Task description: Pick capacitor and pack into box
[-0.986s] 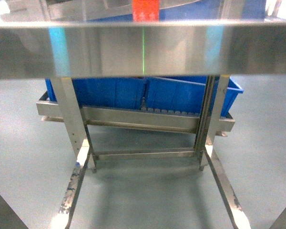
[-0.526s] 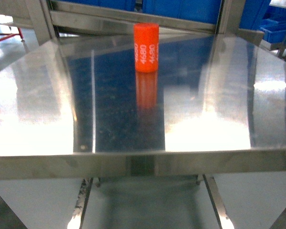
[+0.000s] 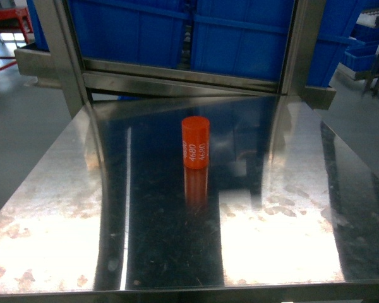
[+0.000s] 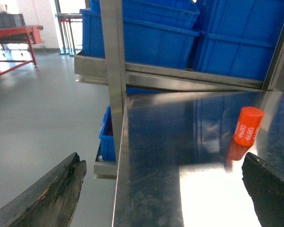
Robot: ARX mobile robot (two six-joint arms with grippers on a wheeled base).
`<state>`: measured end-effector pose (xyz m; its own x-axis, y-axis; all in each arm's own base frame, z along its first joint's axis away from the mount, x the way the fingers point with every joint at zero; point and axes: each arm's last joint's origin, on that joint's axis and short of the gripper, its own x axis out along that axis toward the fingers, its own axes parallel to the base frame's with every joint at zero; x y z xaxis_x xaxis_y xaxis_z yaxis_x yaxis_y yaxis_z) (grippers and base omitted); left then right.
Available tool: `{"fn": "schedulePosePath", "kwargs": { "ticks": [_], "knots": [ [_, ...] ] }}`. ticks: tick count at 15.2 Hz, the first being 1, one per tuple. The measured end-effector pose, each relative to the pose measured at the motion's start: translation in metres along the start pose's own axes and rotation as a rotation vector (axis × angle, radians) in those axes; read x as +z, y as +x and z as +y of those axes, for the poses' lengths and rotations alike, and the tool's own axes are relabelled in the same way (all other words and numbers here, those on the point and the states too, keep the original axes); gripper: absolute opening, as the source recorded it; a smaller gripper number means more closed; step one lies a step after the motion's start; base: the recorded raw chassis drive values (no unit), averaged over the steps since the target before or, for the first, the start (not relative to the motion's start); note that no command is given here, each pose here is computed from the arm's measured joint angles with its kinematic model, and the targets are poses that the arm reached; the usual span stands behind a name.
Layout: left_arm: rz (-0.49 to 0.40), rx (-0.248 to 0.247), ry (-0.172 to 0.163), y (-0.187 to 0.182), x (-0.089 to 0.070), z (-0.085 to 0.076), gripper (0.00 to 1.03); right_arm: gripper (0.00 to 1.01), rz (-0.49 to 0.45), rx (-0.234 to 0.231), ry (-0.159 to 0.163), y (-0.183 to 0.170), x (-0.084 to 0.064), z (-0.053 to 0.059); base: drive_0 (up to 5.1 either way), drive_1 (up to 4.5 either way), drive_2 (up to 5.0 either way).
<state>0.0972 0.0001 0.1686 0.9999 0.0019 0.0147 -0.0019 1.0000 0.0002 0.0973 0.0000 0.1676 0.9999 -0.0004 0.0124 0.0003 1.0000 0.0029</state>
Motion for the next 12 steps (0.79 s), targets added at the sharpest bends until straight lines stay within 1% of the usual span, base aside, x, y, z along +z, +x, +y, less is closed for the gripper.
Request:
{"fn": "schedulePosePath", "kwargs": {
  "ticks": [2, 12],
  "knots": [
    [0.017, 0.0, 0.0, 0.0001, -0.0022, 0.0, 0.98, 0.98, 0.011, 0.0, 0.0, 0.0, -0.001, 0.0, 0.0, 0.0, 0.0],
    [0.013, -0.001, 0.0, 0.0001, -0.0018, 0.0, 0.98, 0.98, 0.011, 0.0, 0.0, 0.0, -0.001, 0.0, 0.0, 0.0, 0.0]
  ]
}}
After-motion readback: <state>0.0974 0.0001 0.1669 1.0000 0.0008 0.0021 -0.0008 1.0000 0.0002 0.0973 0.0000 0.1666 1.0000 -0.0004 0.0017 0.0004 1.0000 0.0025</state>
